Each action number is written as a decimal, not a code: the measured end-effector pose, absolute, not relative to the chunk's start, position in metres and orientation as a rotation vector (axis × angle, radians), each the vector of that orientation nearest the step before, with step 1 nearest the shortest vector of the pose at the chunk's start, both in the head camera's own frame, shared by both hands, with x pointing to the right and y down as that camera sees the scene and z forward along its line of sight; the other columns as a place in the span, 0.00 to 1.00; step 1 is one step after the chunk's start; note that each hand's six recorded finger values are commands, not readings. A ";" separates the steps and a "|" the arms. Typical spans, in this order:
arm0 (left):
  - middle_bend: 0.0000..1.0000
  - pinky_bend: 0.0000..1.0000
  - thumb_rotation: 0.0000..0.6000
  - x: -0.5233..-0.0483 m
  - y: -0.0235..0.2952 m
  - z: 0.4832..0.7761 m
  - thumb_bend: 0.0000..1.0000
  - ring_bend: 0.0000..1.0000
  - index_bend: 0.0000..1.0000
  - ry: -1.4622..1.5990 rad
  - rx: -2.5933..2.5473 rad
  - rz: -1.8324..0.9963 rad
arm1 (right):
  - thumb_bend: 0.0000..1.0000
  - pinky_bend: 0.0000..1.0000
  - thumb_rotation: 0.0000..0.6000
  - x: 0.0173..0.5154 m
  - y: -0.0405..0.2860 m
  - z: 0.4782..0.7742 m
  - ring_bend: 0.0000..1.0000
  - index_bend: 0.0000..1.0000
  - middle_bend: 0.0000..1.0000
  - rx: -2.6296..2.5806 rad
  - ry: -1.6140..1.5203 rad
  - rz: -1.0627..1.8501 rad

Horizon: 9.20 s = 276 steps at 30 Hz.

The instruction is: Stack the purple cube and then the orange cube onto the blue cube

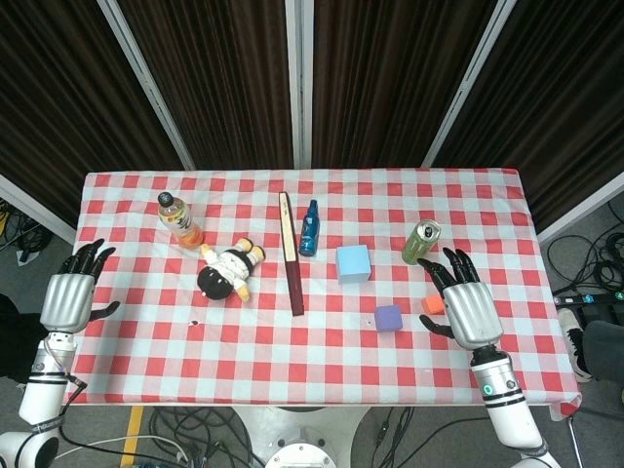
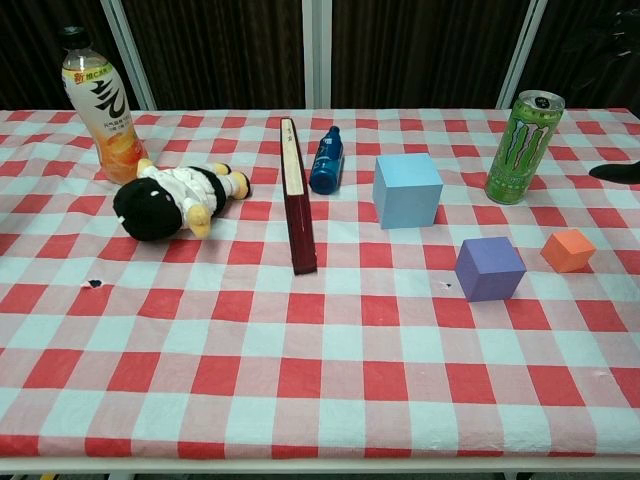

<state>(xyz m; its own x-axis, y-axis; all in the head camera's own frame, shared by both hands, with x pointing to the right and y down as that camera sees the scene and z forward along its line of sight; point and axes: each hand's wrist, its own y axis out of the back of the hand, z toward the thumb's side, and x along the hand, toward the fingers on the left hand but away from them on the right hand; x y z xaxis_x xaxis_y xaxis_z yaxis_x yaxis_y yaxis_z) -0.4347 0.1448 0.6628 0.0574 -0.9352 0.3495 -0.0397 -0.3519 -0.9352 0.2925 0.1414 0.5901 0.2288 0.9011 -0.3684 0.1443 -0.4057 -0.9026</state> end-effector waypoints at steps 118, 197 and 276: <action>0.18 0.23 1.00 -0.467 0.143 0.669 0.09 0.13 0.21 1.118 -1.554 -1.492 | 0.14 0.00 1.00 0.180 0.012 0.676 0.17 0.15 0.48 -1.796 -0.363 1.167; 0.18 0.23 1.00 -0.464 0.145 0.673 0.09 0.13 0.21 1.110 -1.565 -1.500 | 0.05 0.09 1.00 0.343 0.135 0.671 0.13 0.21 0.36 -1.651 -0.335 1.406; 0.18 0.23 1.00 -0.465 0.143 0.671 0.09 0.13 0.20 1.141 -1.580 -1.478 | 0.17 0.12 1.00 0.301 0.107 0.649 0.22 0.26 0.54 -1.715 -0.470 1.310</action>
<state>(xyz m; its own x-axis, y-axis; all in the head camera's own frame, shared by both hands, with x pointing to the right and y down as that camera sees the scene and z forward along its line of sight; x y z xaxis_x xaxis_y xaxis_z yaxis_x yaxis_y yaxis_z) -0.4654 0.1432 0.6714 -0.0300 -0.9199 0.3910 -0.1449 -0.3830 -0.9123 0.3005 0.1069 0.6488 0.3662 0.7405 -0.5635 -0.2128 -0.5229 -0.8254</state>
